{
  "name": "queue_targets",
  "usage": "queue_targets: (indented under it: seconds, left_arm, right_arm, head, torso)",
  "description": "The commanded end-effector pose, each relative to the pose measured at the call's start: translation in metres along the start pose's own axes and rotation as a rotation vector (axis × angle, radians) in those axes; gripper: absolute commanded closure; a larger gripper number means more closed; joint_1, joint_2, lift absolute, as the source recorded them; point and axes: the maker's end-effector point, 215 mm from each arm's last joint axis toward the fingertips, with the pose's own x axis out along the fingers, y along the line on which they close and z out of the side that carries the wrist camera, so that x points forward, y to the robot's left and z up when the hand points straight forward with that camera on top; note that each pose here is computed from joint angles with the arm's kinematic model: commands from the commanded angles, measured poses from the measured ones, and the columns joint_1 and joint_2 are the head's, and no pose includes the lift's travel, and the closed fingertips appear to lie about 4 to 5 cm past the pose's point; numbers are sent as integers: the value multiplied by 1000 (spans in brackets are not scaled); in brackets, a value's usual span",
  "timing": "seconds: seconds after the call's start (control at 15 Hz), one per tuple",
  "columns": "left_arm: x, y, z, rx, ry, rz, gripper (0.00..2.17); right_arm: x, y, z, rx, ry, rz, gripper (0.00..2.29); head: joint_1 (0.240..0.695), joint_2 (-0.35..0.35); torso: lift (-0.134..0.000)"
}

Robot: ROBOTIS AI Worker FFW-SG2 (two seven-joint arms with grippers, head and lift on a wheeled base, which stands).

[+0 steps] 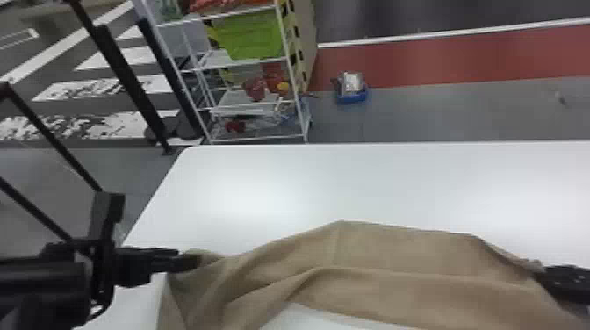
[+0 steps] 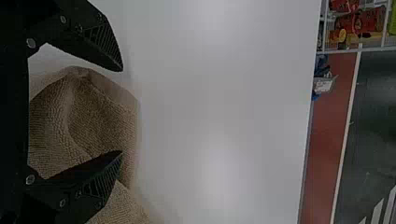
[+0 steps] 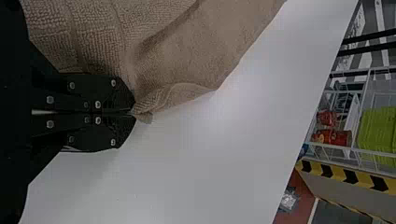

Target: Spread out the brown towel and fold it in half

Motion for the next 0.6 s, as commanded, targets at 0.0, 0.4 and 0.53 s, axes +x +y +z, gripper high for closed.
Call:
queue_targets:
  seconds: [0.0,0.4,0.53]
  left_arm:
    - [2,-4,-1,6,5,-10,417]
    - [3,-18,5,36,-17,-30,1359]
    - [-1,-22,8,45,-24,-33,1534]
  right_arm:
    - [-1,0,2,-1,-4,1,1656]
    - [-10,0,-1,16,-19,1,1656]
    - [-12,0,0,16,-23,-1,1656]
  head:
    - [695,284]
    - [695,264]
    - [695,255]
  torso:
    - [-124]
    - [-124]
    - [-124]
